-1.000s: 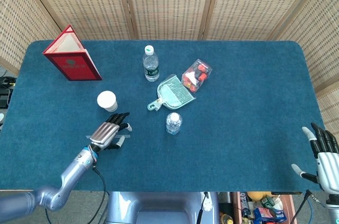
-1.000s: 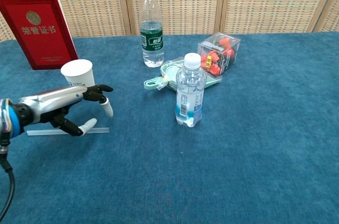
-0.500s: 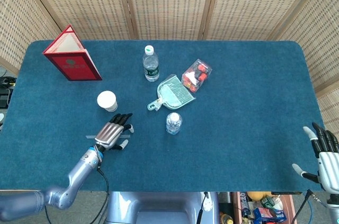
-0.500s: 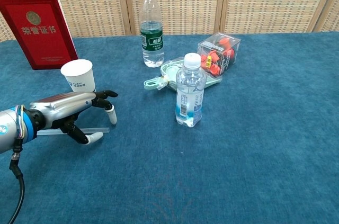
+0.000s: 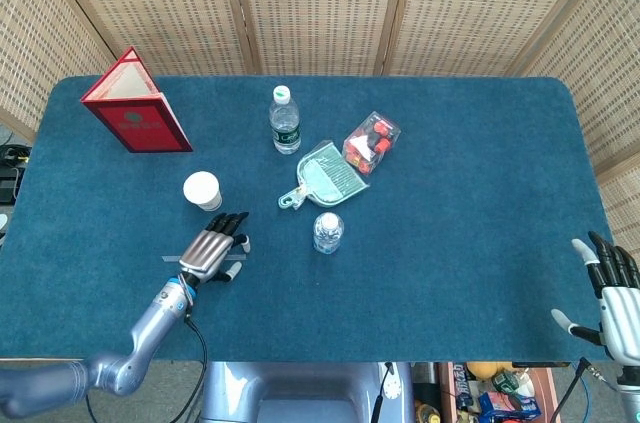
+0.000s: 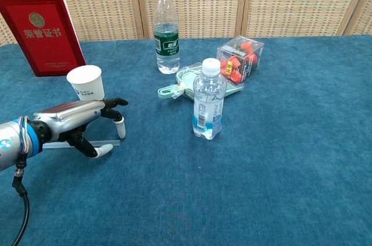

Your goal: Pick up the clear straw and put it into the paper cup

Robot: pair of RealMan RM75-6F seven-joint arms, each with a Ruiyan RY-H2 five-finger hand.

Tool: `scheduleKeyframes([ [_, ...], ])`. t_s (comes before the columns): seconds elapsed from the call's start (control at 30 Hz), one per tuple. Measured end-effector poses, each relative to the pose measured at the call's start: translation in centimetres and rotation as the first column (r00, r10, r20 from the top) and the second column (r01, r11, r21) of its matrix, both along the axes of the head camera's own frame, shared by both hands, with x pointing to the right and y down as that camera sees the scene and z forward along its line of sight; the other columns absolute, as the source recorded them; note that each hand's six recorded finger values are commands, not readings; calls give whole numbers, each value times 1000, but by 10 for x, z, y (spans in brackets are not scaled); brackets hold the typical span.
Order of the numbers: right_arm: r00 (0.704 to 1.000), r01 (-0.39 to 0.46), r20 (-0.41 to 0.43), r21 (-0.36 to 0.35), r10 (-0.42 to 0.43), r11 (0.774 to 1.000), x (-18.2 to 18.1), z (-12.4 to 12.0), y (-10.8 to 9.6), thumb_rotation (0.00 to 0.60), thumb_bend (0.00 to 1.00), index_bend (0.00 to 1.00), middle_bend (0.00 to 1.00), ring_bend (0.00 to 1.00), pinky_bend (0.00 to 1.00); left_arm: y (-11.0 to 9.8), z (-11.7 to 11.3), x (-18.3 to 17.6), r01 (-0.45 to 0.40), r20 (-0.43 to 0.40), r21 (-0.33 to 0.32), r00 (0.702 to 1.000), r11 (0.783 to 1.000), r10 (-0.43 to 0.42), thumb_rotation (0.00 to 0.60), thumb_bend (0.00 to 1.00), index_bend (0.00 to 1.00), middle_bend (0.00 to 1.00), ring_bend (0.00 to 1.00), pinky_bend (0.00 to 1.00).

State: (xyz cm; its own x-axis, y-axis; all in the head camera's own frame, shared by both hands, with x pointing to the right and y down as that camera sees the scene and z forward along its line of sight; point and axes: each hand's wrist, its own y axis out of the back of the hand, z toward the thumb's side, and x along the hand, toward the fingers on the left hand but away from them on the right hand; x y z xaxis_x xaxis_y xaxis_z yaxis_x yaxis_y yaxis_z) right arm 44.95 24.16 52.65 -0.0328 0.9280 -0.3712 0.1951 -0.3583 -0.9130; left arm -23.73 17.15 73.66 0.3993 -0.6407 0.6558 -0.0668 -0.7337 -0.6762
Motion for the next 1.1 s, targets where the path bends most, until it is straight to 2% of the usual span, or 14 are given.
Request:
scheduleKeyframes([
  [0.47,1000,-2,-1,-3,2,1000,0,1,0,600,0,0,0,0,0,0,10,-4,12,26,2,1000,1000,-12,600,424,448,0,0,0],
  [0.77,1000,-4,1,-7,4,1000,1,2,-1,600,0,0,0,0,0,4,16,-5,21,26,-12,999,1000,-20,600,424,575,0,0,0],
  [1.1,1000,-3,4,-7,3,1000,1,2,-1,600,0,0,0,0,0,3,6,-3,42,-18,-5,999,999,-42,600,424,578,0,0,0],
])
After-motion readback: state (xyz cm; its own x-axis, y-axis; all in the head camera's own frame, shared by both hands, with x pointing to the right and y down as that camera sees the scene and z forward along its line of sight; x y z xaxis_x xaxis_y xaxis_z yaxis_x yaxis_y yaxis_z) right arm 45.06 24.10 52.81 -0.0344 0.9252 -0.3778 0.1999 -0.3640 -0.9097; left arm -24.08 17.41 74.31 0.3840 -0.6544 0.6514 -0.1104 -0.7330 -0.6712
